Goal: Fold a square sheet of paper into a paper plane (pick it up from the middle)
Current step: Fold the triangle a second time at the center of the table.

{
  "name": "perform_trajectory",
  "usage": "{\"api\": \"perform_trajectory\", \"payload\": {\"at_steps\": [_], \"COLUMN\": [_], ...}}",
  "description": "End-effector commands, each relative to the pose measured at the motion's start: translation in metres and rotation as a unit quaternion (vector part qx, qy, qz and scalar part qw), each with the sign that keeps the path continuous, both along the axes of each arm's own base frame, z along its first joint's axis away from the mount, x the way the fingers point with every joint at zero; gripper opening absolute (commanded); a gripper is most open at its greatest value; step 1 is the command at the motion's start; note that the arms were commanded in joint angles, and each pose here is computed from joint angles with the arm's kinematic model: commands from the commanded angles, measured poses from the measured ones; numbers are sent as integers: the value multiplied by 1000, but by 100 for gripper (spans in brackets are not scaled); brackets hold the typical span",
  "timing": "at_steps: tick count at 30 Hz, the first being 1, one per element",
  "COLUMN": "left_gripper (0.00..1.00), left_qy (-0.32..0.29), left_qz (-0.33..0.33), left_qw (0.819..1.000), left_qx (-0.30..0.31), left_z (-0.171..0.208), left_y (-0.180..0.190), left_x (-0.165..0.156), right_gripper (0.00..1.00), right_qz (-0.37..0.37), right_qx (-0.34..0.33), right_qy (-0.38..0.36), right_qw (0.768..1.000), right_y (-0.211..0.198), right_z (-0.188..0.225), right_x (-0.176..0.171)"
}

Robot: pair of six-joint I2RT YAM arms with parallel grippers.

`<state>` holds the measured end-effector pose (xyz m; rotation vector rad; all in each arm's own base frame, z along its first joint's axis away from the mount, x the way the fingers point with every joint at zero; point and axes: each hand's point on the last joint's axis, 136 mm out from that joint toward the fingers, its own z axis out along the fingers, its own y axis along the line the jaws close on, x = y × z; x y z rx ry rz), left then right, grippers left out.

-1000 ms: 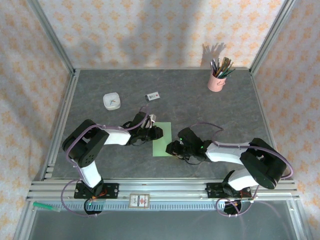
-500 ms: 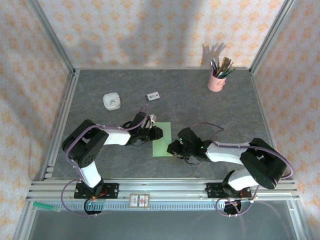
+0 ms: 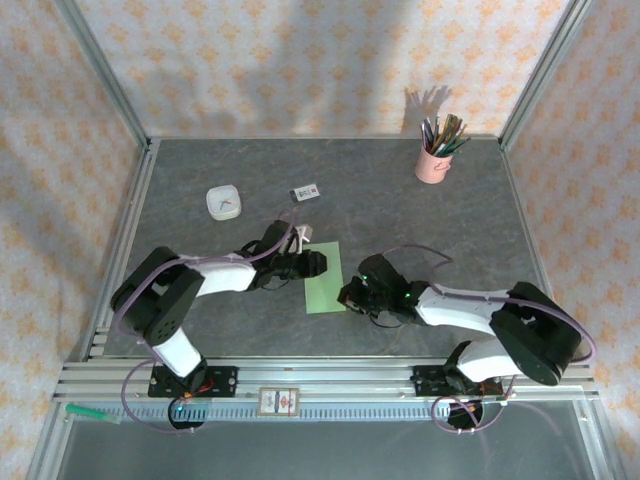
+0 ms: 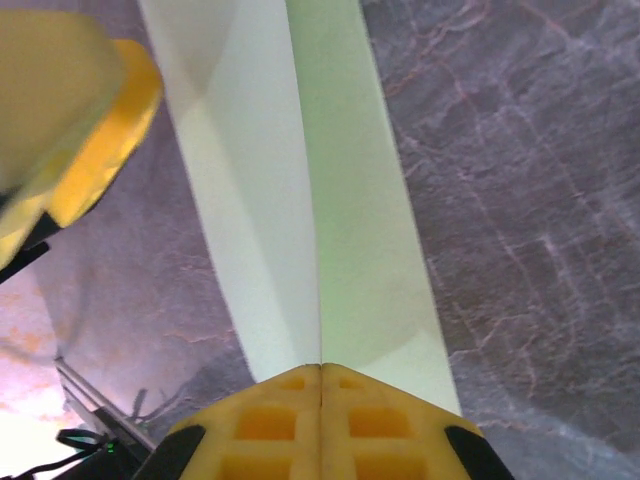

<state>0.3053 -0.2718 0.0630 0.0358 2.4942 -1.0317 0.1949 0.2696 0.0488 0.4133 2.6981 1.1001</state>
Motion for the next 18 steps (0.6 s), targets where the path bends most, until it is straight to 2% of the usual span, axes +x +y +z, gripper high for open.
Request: {"api": "perform_trajectory", "payload": {"at_steps": [1, 8, 13, 18], "left_gripper": [40, 47, 53, 57], "left_qy": [-92, -222, -284, -334], "left_qz": [-22, -33, -60, -87], "left_qw": [995, 974, 957, 938], "left_qx": [-16, -7, -8, 37], "left_z": [40, 68, 61, 47], "left_y": [4, 21, 13, 5], "left_x": [-7, -47, -79, -94], "right_gripper": [1, 0, 0, 0], "right_qz": [-27, -42, -46, -43], "right_qx": [18, 53, 80, 84], "right_qy": [4, 36, 49, 62], "right_qw": [999, 997, 995, 994], "right_y": [2, 10, 15, 18], "right_z": [15, 31, 44, 47], "right_x": [4, 3, 8, 12]}}
